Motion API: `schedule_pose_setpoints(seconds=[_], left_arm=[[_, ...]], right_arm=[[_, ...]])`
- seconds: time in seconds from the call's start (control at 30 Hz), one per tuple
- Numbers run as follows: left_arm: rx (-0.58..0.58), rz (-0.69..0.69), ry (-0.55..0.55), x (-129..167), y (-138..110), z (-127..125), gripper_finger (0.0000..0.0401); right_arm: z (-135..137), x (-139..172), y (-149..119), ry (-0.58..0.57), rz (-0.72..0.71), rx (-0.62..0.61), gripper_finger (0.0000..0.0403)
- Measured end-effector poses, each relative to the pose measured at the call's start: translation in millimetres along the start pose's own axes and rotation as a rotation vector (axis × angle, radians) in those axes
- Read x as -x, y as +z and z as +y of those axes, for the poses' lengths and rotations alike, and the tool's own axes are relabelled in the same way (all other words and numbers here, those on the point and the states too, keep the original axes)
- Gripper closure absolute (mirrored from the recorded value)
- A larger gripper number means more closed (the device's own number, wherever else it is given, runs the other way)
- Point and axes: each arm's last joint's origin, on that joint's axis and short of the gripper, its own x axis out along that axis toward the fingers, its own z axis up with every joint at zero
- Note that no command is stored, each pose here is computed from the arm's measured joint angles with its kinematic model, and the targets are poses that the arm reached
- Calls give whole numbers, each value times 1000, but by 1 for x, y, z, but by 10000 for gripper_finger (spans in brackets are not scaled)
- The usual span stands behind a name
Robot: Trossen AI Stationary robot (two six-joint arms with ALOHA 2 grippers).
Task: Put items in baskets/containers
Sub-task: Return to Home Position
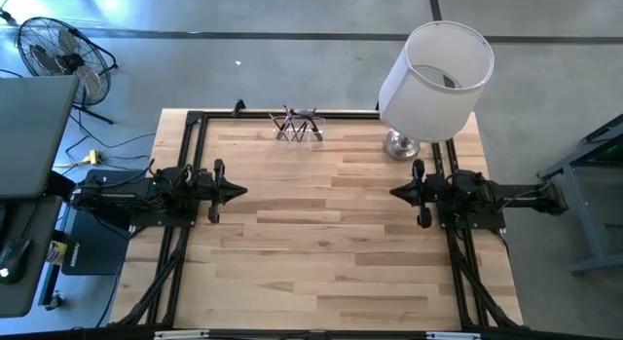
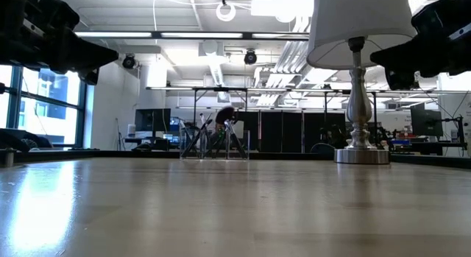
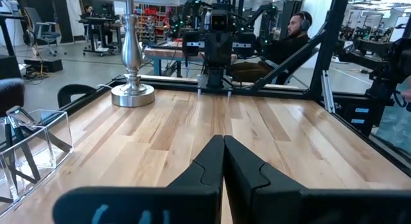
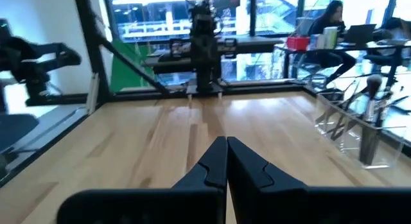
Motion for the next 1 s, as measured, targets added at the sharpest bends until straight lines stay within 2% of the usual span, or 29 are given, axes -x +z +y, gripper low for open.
schedule_pose_setpoints(seconds=[1.0], left_arm=[[0, 0, 0, 0, 0, 0, 400]], right_arm=[[-1, 0, 0, -28, -6, -14, 399]])
